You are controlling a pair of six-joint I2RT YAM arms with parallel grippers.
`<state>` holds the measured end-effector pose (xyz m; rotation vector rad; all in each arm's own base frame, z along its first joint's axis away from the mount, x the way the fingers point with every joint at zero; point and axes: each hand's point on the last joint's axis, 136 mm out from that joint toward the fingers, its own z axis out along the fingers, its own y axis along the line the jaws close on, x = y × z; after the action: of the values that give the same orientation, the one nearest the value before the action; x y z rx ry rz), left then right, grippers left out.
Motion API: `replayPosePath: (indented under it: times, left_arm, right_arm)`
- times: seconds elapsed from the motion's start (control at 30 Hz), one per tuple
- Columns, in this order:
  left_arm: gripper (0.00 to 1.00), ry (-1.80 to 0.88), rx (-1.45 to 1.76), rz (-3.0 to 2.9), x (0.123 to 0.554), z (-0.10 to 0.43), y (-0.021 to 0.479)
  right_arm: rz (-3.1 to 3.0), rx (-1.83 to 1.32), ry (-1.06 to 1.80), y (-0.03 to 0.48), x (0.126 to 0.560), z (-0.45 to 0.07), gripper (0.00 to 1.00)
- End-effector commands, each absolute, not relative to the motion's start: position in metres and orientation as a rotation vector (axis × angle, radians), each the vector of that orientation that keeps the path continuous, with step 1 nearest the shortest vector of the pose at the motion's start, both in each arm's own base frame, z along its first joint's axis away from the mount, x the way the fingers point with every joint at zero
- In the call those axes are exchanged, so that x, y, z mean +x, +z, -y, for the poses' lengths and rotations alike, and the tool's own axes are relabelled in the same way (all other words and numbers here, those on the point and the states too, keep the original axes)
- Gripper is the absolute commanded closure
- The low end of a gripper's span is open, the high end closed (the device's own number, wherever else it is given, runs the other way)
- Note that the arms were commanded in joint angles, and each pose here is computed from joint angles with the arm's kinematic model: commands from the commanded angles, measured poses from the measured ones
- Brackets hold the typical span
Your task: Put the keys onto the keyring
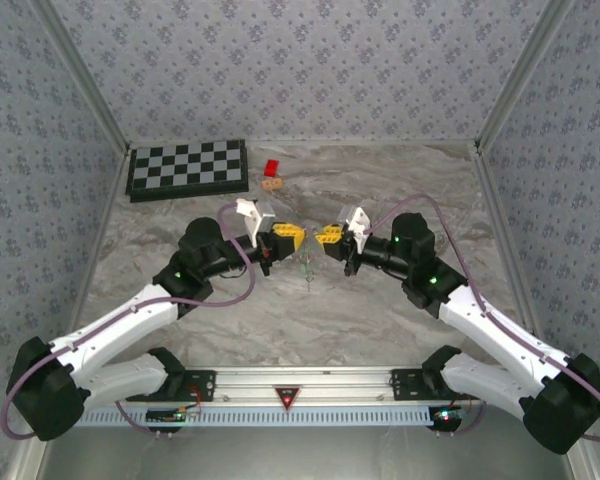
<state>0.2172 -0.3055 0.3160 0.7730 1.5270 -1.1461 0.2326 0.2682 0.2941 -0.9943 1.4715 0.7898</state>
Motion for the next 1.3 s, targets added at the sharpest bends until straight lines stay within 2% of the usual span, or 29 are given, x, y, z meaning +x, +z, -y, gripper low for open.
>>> replayPosePath:
  times: [0.0, 0.37, 0.87, 0.9, 1.03, 1.13, 1.27]
  left_arm:
    - [1.00, -1.161, 0.814, -1.472, 0.213, 0.310, 0.334]
    - [1.00, -1.137, 0.875, -1.529, 0.215, 0.320, 0.319]
    - [1.00, -1.073, 0.855, -1.564, 0.219, 0.313, 0.311]
    - [0.96, -1.071, 0.852, -1.567, 0.220, 0.313, 0.310]
    - [0.67, -1.048, 0.820, -1.574, 0.224, 0.310, 0.312]
    - [0.64, -1.029, 0.784, -1.568, 0.228, 0.305, 0.316]
    - [0.52, -1.012, 0.754, -1.552, 0.229, 0.300, 0.324]
  right_arm:
    - [-1.471, -1.003, 0.799, 0.303, 0.233, -0.269, 1.00]
    - [-1.493, -1.056, 0.789, 0.298, 0.232, -0.278, 1.00]
    - [-1.519, -0.897, 0.595, 0.308, 0.254, -0.247, 1.00]
    - [-1.518, -0.899, 0.593, 0.308, 0.254, -0.247, 1.00]
    - [-1.538, -0.891, 0.580, 0.307, 0.257, -0.246, 1.00]
    - [-1.563, -0.870, 0.559, 0.304, 0.262, -0.244, 1.00]
    - [-1.586, -0.858, 0.540, 0.300, 0.266, -0.241, 1.00]
